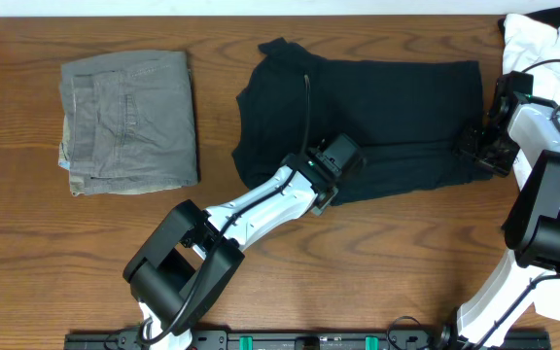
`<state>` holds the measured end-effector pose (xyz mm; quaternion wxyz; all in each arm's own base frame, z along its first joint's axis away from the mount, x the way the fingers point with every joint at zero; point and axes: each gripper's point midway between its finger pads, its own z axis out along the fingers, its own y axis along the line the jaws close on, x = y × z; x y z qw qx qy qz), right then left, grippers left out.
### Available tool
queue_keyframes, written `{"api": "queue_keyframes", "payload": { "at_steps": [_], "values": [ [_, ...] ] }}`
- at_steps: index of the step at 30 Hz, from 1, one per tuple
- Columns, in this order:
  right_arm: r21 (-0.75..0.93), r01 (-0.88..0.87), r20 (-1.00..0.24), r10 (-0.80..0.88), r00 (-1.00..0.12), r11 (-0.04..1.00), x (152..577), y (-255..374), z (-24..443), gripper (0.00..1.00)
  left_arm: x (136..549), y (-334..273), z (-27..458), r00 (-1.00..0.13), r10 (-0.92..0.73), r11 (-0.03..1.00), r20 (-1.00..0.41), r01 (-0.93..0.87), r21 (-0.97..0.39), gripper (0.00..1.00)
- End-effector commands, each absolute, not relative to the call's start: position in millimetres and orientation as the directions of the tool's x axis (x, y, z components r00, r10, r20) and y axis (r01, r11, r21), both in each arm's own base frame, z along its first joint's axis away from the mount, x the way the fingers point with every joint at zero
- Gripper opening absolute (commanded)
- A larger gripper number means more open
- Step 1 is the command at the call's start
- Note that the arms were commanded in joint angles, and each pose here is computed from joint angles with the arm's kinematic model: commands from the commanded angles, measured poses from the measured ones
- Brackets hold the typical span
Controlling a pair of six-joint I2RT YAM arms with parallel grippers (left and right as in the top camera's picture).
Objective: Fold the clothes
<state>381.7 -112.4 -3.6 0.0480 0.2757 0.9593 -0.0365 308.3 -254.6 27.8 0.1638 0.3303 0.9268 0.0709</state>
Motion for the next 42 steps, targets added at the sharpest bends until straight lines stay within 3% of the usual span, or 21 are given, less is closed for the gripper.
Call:
{"api": "queue_keyframes", "payload": {
  "at_steps": [1, 16, 23, 42],
  "values": [
    [-0.063, 0.520, -0.013, 0.520, -0.854, 0.852, 364, -104, -38, 0.69, 305, -245, 34, -0.727, 0.645, 0.762, -0.234, 0.592, 0.263, 0.06],
    [-0.062, 0.519, -0.015, 0.520, -0.854, 0.852, 364, -104, -38, 0.69, 284, -231, 82, -0.725, 0.642, 0.766, -0.249, 0.599, 0.234, 0.06],
    [-0.062, 0.520, -0.015, 0.520, -0.854, 0.852, 364, -104, -38, 0.68, 246, -238, 72, -0.741, 0.656, 0.753, -0.140, 0.655, 0.059, 0.07],
    [-0.062, 0.520, -0.015, 0.520, -0.854, 0.852, 364, -104, -38, 0.69, 191, -201, 47, -0.773, 0.626, 0.777, 0.103, 0.629, 0.004, 0.08]
  ]
}}
